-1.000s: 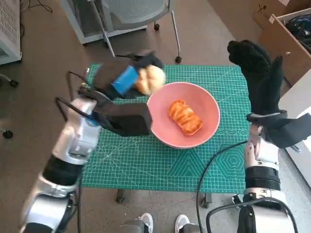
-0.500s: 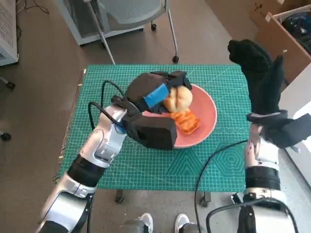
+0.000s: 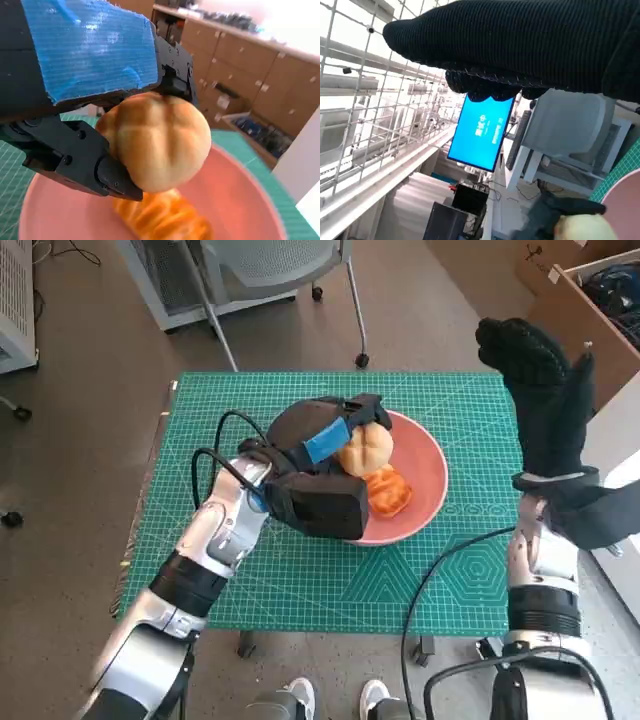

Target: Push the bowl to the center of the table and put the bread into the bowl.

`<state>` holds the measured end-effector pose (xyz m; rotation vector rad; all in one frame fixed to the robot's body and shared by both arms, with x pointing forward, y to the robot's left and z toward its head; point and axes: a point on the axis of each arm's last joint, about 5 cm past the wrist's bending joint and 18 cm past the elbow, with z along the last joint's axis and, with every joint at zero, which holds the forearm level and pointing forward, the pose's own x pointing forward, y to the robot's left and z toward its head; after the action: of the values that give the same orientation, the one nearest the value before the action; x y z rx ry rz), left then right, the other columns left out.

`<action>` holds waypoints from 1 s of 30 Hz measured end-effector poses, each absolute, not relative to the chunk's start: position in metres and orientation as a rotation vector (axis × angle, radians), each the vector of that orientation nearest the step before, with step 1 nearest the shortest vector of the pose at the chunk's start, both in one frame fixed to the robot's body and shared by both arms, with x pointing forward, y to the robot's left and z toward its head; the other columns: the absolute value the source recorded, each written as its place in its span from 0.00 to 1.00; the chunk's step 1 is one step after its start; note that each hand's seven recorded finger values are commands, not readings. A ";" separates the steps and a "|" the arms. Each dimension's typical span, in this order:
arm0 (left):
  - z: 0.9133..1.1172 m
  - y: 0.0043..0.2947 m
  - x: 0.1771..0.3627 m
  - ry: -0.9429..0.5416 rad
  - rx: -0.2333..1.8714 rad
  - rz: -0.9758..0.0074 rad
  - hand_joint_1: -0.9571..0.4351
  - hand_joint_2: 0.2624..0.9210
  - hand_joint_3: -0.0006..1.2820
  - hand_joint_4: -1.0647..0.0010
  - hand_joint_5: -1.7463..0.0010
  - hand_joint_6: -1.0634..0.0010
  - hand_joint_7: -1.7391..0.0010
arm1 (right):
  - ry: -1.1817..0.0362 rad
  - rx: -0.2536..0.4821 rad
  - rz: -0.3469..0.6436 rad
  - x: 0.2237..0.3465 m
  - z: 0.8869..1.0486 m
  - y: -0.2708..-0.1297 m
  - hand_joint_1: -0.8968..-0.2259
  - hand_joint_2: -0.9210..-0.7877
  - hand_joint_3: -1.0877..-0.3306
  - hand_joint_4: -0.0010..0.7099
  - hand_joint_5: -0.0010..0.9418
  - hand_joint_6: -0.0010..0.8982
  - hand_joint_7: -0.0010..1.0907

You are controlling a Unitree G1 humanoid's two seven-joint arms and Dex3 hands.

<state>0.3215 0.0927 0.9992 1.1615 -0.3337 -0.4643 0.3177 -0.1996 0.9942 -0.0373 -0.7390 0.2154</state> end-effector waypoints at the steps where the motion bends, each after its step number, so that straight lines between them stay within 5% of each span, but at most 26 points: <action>1: 0.999 0.093 0.322 -0.334 1.168 -0.465 0.31 1.00 0.06 0.93 0.99 0.96 0.74 | -0.739 -0.037 0.214 0.318 0.994 -0.200 0.38 0.00 0.32 0.23 0.00 0.03 0.43; 14: 0.997 0.103 0.326 -0.345 1.062 -0.501 0.14 1.00 0.16 1.00 1.00 1.00 0.82 | -0.739 -0.034 0.209 0.318 0.996 -0.199 0.35 0.00 0.35 0.25 0.01 0.04 0.44; 30: 1.011 0.142 0.334 -0.362 0.523 -0.489 0.17 1.00 0.19 1.00 1.00 0.95 0.87 | -0.748 -0.034 0.217 0.318 0.998 -0.196 0.38 0.00 0.36 0.26 0.01 0.05 0.44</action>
<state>0.3335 0.1424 1.0111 0.5227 -0.3623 -0.4885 0.3181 -0.1963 0.9978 -0.0342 -0.7485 0.2172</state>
